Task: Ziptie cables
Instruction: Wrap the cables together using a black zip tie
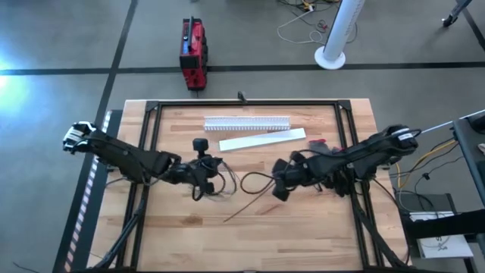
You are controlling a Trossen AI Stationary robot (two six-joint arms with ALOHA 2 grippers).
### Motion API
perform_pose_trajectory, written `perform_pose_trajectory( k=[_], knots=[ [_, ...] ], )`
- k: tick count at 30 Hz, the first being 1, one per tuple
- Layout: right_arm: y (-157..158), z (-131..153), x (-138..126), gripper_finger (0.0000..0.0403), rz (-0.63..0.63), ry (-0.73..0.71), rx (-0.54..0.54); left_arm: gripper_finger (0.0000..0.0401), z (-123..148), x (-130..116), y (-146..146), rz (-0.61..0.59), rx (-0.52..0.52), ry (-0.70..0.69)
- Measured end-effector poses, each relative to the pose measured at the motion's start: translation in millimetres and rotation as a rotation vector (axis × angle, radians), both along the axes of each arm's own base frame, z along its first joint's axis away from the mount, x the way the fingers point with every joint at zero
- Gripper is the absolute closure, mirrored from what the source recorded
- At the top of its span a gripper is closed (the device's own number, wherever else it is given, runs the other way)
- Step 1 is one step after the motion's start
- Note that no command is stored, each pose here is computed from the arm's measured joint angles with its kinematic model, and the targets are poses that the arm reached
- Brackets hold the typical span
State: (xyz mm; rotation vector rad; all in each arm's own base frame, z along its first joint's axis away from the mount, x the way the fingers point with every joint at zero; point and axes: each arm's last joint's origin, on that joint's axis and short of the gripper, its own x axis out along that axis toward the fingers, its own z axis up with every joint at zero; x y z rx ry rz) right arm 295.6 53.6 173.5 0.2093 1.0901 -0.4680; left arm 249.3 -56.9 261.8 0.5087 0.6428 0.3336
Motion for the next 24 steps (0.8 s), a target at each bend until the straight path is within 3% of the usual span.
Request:
perform_pose_trajectory(
  k=[5,12,16,19,24],
  knots=[
    [-16.3,-17.6,20.7,0.0402,0.015,-0.046,-0.018,0.0401,-21.0,0.2,-3.4,-0.230,0.042,-0.110],
    [-33.1,-24.3,30.0,0.0403,0.001,-0.073,-0.030,0.0401,-42.7,14.3,-10.5,-0.338,0.095,-0.285],
    [-35.4,-22.9,32.9,0.0403,0.007,-0.101,-0.038,0.0401,-52.7,37.8,-16.5,-0.288,0.121,-0.248],
    [-35.5,-22.3,33.9,0.0403,0.011,-0.110,-0.044,0.0401,-55.7,60.3,-20.7,-0.216,0.199,-0.214],
    [-35.4,-22.2,33.9,0.0403,0.014,-0.111,-0.046,0.0401,-58.9,87.0,-35.3,-0.240,0.233,-0.136]
  ],
)
